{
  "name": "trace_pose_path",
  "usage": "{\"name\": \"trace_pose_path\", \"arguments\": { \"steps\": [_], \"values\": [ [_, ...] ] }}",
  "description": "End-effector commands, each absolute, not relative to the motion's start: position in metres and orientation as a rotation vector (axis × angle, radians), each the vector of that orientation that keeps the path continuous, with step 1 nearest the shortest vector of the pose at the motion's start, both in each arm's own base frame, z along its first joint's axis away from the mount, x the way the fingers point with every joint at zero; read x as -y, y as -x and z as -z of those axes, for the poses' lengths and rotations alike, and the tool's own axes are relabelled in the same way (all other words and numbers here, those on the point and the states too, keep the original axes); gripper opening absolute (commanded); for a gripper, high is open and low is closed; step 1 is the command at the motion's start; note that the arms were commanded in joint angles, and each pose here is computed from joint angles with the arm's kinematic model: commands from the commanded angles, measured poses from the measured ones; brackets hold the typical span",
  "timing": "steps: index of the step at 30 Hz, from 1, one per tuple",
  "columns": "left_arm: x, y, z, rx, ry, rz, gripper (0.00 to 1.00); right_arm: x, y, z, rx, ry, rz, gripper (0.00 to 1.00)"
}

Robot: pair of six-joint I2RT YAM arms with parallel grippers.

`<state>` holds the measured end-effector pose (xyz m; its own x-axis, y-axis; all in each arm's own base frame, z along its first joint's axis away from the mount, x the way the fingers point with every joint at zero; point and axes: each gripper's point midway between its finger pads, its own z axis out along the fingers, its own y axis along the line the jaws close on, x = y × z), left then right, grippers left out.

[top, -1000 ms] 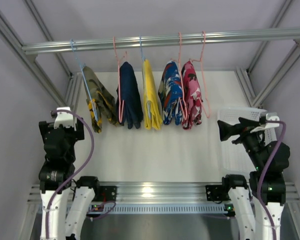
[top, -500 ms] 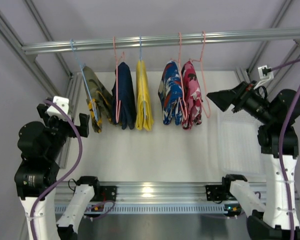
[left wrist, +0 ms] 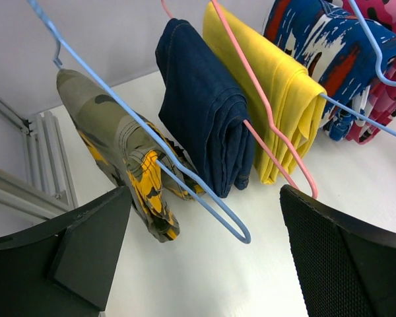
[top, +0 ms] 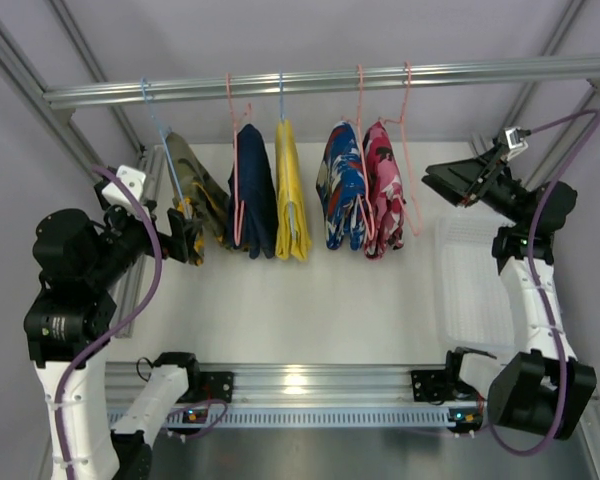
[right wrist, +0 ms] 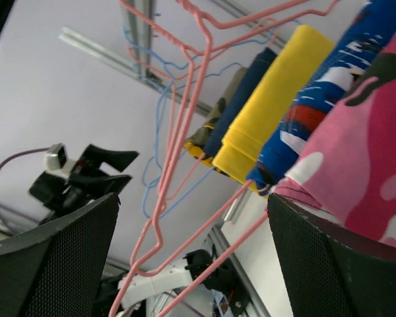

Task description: Remove the trousers from the hanger

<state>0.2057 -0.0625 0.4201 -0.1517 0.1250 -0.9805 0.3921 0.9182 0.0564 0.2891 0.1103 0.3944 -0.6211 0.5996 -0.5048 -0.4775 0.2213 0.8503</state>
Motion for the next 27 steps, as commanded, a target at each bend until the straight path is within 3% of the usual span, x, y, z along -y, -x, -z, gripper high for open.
{"name": "trace_pose_path", "arguments": {
  "steps": [1, 6, 17, 27],
  "values": [
    [0.069, -0.210, -0.430, -1.695, -0.402, 0.281, 0.99, -0.128, -0.253, -0.436, -1.435, 0.177, -1.648, 0.92],
    [0.071, -0.214, -0.430, -1.698, -0.394, 0.302, 0.99, -0.145, -0.254, -0.438, -1.429, 0.224, -1.714, 0.91],
    [0.072, -0.220, -0.429, -1.704, -0.393, 0.313, 0.99, -0.168, -0.271, -0.420, -1.469, 0.197, -1.778, 0.72],
    [0.074, -0.224, -0.435, -1.697, -0.402, 0.316, 0.99, -0.171, -0.286, -0.437, -1.389, 0.207, -1.877, 0.62]
  ]
}}
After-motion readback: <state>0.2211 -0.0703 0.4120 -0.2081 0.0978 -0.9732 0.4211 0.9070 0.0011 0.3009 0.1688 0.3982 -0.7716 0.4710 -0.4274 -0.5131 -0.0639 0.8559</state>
